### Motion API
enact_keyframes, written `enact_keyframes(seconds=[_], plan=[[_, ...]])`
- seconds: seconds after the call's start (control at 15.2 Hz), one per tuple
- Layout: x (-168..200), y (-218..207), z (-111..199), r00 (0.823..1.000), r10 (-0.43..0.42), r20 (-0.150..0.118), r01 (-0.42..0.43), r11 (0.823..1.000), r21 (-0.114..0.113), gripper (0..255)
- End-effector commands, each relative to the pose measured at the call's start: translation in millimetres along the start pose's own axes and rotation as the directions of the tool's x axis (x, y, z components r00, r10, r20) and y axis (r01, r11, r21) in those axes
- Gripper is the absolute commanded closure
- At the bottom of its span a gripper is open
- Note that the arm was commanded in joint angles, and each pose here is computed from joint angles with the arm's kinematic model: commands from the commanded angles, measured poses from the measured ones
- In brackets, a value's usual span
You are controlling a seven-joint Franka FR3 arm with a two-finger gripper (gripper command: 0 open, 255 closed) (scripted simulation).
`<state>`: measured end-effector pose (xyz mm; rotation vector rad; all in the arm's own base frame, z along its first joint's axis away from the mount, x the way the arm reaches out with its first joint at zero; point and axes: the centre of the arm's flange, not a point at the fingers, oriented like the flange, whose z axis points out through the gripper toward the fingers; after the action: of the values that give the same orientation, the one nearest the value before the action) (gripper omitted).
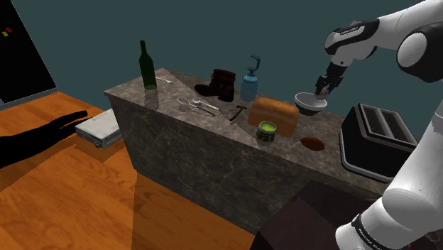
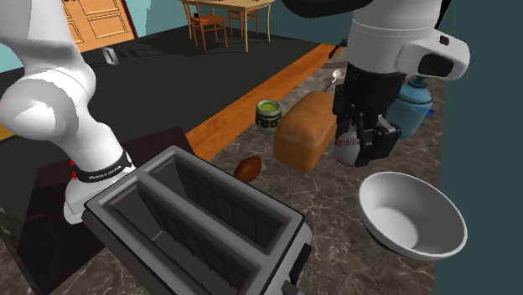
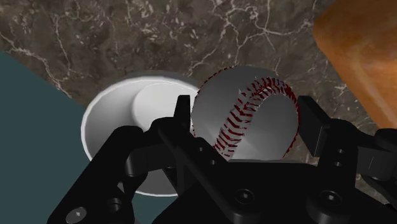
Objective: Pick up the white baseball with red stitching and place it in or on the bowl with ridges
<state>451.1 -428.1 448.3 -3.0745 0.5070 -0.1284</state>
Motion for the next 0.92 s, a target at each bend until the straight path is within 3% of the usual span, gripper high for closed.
enact_keyframes(seconds=[0.0,0.53,0.86], plan=[[21.9,16.1,3.2,1.000,-0.002,-0.001,0.002,1.000,0.001,255],[106.7,81.4,5.1,1.000,-0.002,-0.001,0.002,1.000,0.001,255],[104.6,82.4,31.4,1.000,-0.002,-0.001,0.002,1.000,0.001,255]])
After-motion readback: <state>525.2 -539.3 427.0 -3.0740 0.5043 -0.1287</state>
